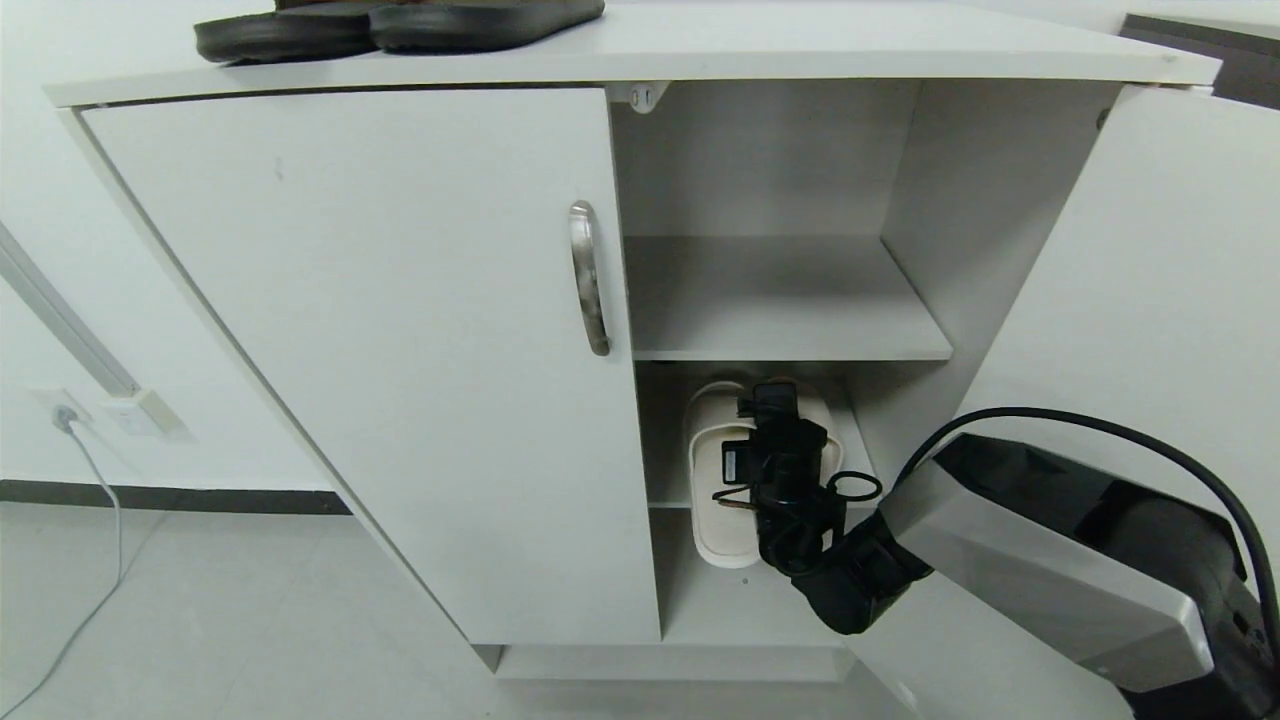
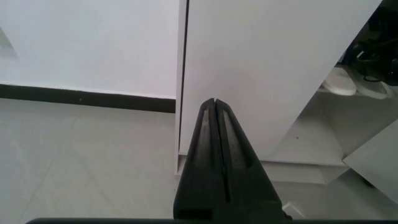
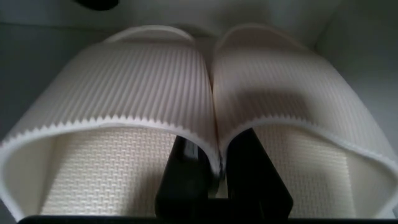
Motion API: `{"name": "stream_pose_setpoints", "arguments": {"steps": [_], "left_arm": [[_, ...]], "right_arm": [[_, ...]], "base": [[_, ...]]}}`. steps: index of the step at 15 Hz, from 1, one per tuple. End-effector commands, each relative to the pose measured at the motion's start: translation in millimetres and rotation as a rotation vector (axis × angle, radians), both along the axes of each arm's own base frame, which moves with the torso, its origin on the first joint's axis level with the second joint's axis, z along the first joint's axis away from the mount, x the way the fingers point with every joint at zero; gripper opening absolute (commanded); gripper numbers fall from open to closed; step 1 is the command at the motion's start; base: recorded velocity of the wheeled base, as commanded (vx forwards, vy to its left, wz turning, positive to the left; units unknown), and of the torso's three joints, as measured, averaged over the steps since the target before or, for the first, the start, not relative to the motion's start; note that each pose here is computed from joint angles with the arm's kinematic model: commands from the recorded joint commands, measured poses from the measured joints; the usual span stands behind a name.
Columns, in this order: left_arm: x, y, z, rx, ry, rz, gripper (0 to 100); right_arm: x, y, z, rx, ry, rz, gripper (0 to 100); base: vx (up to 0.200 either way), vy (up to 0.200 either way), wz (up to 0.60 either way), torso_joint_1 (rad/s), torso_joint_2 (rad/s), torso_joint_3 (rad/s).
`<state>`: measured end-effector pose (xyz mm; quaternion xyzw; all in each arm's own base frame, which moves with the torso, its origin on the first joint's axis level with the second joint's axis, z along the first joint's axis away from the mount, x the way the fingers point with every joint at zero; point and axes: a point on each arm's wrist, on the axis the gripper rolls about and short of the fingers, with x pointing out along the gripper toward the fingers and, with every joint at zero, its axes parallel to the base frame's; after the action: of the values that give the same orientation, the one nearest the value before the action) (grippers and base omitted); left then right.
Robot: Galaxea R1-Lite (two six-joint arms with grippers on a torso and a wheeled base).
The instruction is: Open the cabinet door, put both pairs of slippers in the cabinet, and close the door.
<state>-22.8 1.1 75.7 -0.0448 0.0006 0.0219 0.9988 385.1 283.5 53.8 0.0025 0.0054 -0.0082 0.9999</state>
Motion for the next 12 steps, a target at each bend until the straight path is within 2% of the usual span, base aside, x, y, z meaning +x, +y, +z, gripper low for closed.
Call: {"name": "stream_pose_setpoints", "arguments": {"steps": [1,12], "left_arm": [[0,0.0,0.0,-0.007,0.0,0.001,0],[0,0.0,0.0,-0.01,-0.001,0.001,0]], "right_arm": [[1,1,-2,-0.002,0.002,0.0,0],[37,-2,5,0.01,-0.006,-0.008,0]], "base": [[0.0,0.0,0.0,0.0,0.0,0.0],[0.0,0.0,0.0,0.0,0.0,0.0]]}}
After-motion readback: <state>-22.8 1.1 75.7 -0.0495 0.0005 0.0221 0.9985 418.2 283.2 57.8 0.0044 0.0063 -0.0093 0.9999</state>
